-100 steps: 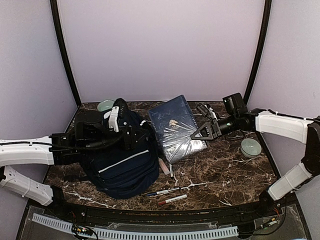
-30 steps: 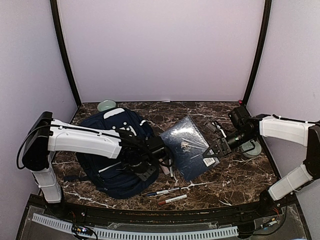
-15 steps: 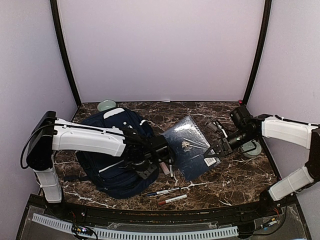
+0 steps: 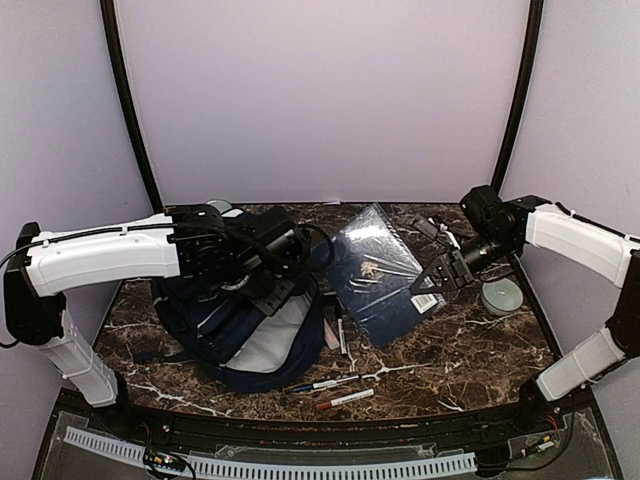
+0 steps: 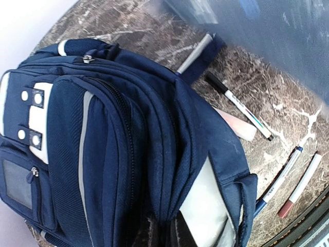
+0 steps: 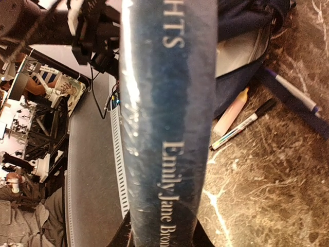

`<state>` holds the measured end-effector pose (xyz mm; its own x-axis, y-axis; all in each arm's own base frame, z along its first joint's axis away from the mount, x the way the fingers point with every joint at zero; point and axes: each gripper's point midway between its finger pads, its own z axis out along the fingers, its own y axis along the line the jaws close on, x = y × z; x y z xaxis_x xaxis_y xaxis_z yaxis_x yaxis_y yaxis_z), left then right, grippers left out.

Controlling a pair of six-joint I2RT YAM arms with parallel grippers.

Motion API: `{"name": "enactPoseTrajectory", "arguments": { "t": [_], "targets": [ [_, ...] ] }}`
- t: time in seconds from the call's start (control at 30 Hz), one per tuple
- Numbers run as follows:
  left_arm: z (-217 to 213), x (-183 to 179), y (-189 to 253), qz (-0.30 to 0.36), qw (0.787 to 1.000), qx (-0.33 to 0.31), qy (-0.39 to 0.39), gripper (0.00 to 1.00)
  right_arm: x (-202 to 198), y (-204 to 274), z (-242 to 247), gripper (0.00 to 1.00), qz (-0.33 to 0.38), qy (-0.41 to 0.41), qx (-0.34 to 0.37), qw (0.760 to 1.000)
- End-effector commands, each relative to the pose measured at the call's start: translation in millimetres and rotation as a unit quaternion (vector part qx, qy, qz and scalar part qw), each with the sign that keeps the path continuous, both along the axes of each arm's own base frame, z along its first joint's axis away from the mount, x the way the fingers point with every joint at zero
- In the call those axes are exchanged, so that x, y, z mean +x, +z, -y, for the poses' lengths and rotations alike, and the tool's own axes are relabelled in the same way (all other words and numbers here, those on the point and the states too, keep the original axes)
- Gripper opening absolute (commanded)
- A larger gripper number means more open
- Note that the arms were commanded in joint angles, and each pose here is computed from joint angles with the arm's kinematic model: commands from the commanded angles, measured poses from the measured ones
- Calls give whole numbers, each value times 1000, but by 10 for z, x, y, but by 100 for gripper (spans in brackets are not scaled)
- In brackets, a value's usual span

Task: Pack the student bag
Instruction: Pick up the largest pocket of the bag from the student bag, then place the book in the largest pocket of the bag.

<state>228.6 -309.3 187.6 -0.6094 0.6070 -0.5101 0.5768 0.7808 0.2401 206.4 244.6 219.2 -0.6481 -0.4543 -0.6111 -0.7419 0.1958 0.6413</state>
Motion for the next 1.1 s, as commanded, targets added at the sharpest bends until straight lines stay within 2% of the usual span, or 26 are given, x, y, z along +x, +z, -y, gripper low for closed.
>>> {"name": "enactPoseTrajectory", "arguments": {
  "t": [0.0, 0.2, 0.33, 0.53, 0.93, 1.07],
  "targets": [
    [-101, 182, 553, 67, 997, -32, 8, 0, -226, 73, -87, 0, -26, 34, 64, 997],
    [-191, 250, 827, 97, 992, -72, 25, 0, -511, -171, -331, 0, -80, 80, 46, 992],
    [-176, 233, 838, 97, 990, -99, 30, 0, -730, -287, -526, 0, -120, 139, 26, 983],
    [-209, 175, 806, 89, 989, -114, 31, 0, -777, -415, -912, 0, -175, 180, 6, 968],
    [-171, 71, 855, 73, 983, -168, 28, 0, -701, -541, -1762, 0, -283, 183, -13, 941],
    [-123, 36, 808, 65, 984, -167, 22, 0, -554, -499, -1996, 0, -295, 148, -1, 944]
  ]
}}
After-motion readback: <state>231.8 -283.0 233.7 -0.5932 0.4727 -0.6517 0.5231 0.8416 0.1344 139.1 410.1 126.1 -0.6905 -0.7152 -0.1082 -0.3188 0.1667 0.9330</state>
